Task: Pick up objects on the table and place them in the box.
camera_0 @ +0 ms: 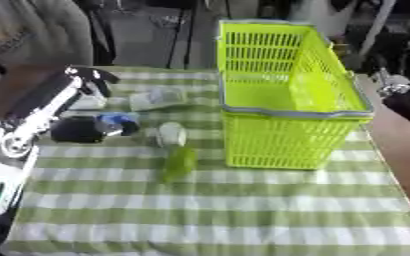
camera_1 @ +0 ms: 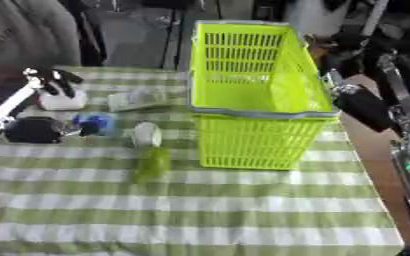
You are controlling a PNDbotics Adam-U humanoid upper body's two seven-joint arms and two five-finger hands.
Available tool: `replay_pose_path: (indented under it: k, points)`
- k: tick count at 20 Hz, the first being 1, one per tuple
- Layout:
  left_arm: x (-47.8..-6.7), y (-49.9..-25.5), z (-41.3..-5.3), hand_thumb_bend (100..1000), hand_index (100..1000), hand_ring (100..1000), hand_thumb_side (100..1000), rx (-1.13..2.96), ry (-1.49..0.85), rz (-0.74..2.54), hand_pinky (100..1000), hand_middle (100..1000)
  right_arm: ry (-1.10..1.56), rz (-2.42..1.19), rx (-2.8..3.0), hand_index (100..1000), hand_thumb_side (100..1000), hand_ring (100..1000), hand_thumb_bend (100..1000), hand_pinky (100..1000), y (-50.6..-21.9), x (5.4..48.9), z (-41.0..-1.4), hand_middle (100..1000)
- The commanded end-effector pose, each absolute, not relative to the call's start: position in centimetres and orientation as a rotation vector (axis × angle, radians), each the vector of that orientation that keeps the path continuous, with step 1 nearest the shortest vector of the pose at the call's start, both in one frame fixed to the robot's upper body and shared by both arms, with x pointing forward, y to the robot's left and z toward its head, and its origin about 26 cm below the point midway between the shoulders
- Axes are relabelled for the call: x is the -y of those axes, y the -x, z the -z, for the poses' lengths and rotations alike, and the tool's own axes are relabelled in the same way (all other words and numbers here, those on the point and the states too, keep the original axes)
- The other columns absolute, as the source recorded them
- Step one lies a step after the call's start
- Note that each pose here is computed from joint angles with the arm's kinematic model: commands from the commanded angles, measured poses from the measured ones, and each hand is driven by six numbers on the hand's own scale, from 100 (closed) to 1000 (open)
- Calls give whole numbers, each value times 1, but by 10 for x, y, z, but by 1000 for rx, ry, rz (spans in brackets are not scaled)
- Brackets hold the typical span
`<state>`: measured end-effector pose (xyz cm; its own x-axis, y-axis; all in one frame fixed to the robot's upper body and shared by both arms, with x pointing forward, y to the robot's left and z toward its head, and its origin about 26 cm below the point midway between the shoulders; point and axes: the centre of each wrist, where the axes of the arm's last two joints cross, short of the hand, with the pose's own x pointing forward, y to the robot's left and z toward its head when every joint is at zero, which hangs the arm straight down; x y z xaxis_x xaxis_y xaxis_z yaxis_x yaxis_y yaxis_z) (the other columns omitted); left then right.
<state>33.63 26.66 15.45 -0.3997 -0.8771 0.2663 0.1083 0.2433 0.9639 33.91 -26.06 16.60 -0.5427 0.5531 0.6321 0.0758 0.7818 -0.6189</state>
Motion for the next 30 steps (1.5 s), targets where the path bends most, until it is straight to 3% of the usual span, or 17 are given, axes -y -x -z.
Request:
replay_pose_path:
  k: [1,8,30]
  points:
    - [-260,-346,-159,920,805,871,522,1519,-799,1461,763,576,476,-686,2092,856,573,570,263,614,-339,263,-173,696]
    - [-252,-360,-154,1000,784,838,522,1407,-895,1589,781,561,474,-687,2088,856,574,571,259,614,-339,263,-172,697]
    - [-210,-373,-102,1000,731,807,515,1294,-838,1938,810,520,462,-697,2089,856,576,572,257,615,-339,262,-172,697]
